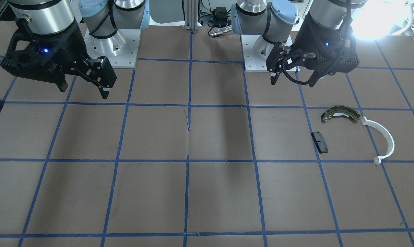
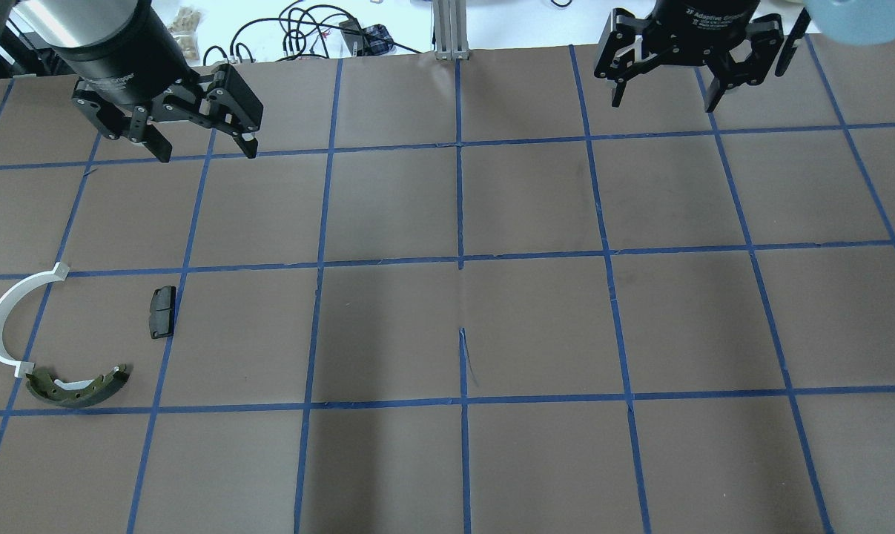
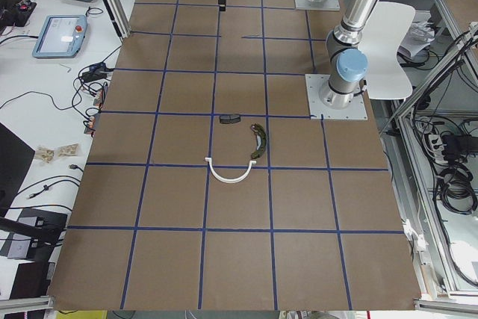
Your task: Place bearing gear from tray to pile
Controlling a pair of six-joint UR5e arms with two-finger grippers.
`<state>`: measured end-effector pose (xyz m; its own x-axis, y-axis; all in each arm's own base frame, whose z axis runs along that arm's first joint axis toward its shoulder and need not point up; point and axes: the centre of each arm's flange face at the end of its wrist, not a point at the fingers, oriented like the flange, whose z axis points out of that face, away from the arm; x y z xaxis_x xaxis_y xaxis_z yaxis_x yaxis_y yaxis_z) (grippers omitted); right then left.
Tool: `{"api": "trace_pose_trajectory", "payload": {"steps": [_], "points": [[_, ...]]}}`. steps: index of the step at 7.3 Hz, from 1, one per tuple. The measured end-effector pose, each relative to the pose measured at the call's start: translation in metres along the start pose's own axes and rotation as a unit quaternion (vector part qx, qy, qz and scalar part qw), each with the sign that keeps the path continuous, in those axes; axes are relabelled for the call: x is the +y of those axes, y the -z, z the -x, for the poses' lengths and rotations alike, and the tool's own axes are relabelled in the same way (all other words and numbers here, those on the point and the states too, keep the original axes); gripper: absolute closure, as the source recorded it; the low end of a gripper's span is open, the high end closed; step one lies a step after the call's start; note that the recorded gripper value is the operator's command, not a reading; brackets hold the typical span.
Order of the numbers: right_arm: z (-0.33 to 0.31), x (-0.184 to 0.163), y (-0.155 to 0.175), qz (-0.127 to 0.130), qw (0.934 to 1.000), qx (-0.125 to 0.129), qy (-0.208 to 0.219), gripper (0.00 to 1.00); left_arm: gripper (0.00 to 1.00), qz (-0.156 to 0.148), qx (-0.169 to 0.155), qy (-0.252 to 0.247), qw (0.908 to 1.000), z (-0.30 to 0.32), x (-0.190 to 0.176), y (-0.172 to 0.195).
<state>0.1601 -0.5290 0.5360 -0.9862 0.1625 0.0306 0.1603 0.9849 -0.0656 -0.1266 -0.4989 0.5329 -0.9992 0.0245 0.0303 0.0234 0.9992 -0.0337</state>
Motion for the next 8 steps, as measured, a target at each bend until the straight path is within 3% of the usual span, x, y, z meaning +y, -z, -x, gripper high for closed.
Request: {"api": "trace_pose_trajectory", "payload": {"steps": [6, 8], "points": [[-0.01, -0.001, -0.006, 0.017, 0.9998, 0.007, -0.003, 0.0, 0.0, 0.001, 0.0, -0.001, 1.0, 0.0, 0.002, -0.002], [-0.075, -0.015, -0.002, 0.03, 0.9994, 0.012, -0.008, 0.0, 0.0, 0.001, 0.0, -0.001, 1.0, 0.0, 0.003, -0.002]]}}
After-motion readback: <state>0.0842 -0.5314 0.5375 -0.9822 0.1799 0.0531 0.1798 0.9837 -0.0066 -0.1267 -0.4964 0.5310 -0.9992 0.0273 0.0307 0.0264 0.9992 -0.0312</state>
